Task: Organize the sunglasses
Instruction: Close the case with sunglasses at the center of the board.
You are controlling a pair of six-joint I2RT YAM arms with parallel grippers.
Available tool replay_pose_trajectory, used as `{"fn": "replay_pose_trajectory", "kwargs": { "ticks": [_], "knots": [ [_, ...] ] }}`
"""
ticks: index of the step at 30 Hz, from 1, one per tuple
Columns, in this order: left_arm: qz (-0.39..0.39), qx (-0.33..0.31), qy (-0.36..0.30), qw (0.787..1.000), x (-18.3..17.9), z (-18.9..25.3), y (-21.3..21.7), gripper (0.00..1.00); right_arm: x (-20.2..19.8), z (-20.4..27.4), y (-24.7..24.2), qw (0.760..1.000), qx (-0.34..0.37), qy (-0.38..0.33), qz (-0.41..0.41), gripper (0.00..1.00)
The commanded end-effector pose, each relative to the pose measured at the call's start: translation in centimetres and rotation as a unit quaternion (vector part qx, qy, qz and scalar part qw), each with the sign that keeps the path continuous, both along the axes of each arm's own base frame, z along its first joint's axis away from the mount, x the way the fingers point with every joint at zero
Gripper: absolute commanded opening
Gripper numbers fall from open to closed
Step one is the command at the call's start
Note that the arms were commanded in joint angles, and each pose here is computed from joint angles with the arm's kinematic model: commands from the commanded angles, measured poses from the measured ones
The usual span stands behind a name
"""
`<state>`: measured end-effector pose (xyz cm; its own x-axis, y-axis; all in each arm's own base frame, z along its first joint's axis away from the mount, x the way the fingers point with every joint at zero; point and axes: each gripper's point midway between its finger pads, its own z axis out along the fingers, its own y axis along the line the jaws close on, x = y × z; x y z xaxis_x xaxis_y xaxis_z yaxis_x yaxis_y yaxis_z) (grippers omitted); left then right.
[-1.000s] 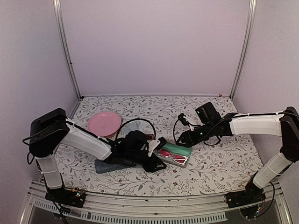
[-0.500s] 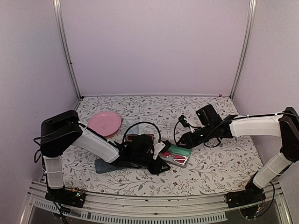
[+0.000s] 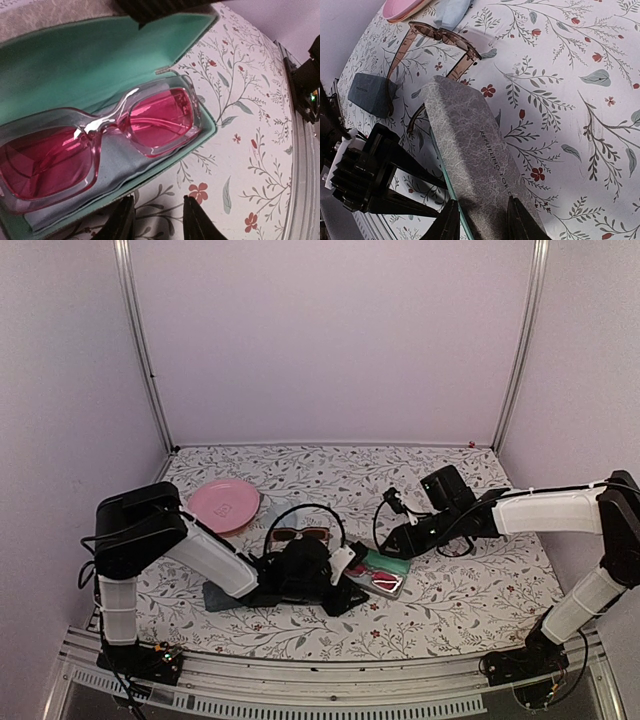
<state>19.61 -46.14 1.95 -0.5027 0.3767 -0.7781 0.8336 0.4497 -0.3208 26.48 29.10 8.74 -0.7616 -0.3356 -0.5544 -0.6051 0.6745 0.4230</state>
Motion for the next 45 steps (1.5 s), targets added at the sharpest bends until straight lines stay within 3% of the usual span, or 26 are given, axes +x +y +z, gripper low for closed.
{"fn": "replay_pose_trajectory", "kwargs": {
  "ticks": [1,16,39,45],
  "knots": [
    [0.036,0.010,-0.010,0.999,0.7,-1.6,1.0,0.34,-1.4,0.3,0.7,1.000,0.015,0.004,0.017,0.34],
    [0.056,0.001,-0.008,0.998,0.9,-1.9,1.8,0.33,-4.4,-1.0,2.5,0.999,0.024,0.028,0.036,0.31],
    [0.054,0.003,-0.005,0.998,0.3,-2.1,2.2,0.31,-5.8,-1.7,2.0,0.999,0.017,0.042,0.030,0.31],
    [0.045,0.011,-0.009,0.999,-0.4,-1.9,2.2,0.31,-5.1,-0.2,1.1,1.000,0.008,0.014,0.008,0.38]
  ]
}}
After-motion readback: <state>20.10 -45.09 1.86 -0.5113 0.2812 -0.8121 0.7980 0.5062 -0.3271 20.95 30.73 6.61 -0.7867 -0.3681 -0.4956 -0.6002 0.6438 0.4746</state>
